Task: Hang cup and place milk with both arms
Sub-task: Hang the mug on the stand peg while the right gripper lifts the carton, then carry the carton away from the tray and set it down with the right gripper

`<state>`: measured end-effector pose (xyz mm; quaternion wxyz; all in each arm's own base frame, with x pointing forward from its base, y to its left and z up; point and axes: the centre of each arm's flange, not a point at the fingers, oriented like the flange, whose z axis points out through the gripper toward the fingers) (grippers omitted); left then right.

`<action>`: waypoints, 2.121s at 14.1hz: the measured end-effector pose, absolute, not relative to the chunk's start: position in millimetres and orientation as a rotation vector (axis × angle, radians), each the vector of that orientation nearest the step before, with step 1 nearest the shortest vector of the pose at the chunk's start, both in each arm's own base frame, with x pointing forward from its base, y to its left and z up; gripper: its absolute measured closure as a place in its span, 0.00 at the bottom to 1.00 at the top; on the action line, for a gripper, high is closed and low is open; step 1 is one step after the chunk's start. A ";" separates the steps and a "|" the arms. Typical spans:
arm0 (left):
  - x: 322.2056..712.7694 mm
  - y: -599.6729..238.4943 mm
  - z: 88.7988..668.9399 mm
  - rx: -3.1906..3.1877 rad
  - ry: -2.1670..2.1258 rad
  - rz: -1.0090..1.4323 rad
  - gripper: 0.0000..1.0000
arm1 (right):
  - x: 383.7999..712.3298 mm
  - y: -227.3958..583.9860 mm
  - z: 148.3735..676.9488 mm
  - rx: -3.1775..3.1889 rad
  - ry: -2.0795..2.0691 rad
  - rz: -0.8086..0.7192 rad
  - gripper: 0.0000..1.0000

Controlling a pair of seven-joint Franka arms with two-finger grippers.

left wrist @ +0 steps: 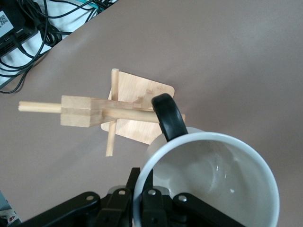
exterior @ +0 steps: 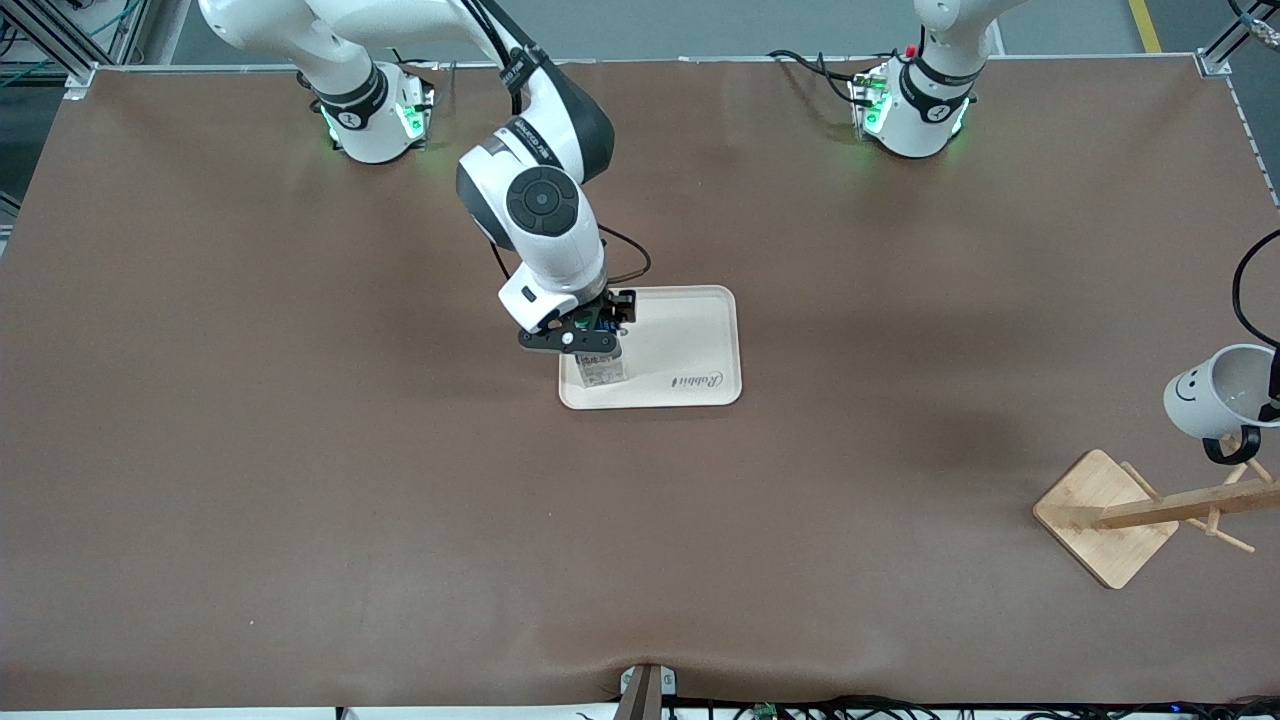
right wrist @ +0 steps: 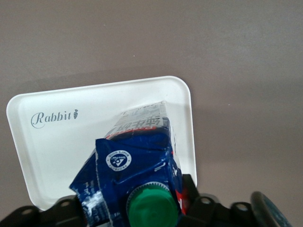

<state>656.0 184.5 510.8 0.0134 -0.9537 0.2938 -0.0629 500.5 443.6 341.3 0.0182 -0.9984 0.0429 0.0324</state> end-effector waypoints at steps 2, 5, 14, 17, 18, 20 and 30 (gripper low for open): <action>658.6 185.8 508.7 -2.982 0.912 -0.206 0.94 | 502.3 442.1 342.0 -3.102 0.143 0.096 0.47; 662.7 185.0 498.0 -3.028 0.907 -0.224 0.74 | 507.2 438.9 345.4 -3.100 0.162 0.085 0.48; 665.0 180.4 504.8 -3.049 0.857 -0.245 0.03 | 561.9 276.9 478.0 -3.121 0.379 0.217 0.50; 659.5 159.2 516.8 -3.130 0.671 -0.187 0.00 | 572.7 205.4 490.7 -3.110 0.459 0.273 0.50; 657.0 145.7 523.5 -3.157 0.601 -0.161 0.00 | 577.3 177.6 485.2 -3.107 0.455 0.296 0.50; 652.3 113.6 538.6 -3.200 0.444 -0.118 0.00 | 584.3 106.4 466.3 -3.094 0.443 0.360 0.50; 627.4 -18.6 585.8 -3.206 -0.307 0.008 0.00 | 555.3 -118.4 352.1 -3.075 0.255 0.284 0.50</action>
